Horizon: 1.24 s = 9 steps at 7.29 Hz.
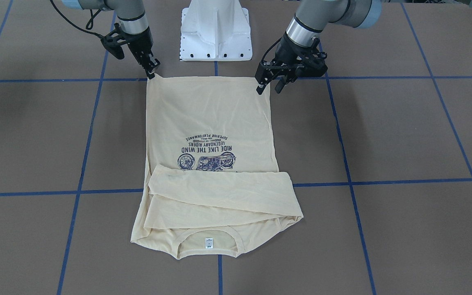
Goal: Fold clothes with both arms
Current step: 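Move the right gripper to the hem corner while the left gripper withdraws, then grasp both hem corners nearest the robot with both grippers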
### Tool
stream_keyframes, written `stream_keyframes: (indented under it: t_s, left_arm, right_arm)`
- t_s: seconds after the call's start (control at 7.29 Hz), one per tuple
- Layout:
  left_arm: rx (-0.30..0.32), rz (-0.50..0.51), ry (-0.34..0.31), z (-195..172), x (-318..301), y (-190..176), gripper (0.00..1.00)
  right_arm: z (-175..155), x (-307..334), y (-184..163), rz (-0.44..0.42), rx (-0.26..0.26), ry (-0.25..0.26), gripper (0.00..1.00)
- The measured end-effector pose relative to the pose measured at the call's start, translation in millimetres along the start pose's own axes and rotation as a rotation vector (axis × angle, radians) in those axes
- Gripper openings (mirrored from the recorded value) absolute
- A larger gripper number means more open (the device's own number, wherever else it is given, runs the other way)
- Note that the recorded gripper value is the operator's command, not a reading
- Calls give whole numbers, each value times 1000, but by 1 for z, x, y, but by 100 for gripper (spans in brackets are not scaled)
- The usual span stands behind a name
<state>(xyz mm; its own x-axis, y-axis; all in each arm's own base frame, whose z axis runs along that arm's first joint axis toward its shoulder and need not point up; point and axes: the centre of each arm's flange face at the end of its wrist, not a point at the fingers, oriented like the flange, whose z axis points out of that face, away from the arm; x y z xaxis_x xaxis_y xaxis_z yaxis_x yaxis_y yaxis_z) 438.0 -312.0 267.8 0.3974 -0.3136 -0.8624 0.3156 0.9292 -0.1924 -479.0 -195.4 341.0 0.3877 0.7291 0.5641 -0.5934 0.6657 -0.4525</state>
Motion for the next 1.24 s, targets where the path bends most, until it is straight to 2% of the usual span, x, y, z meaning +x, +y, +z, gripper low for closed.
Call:
stream_keyframes:
  t_s: [0.27,0.41,0.82,1.24]
  left_arm:
    - [-30,-36,-94,28,-34,54,70]
    - [-43,-48,-114,38,-39,70,68]
    - [-42,-74,-159,65,-47,80,55]
    - [-46,-79,-163,72,-42,83,53]
  right_arm:
    - [-3,-2,-2,3,-1,-5,0]
    - [-7,-3,-3,5,-5,-11,0]
    - [-11,-6,-4,8,-8,-19,0]
    - [-12,-7,-4,9,-9,-23,0]
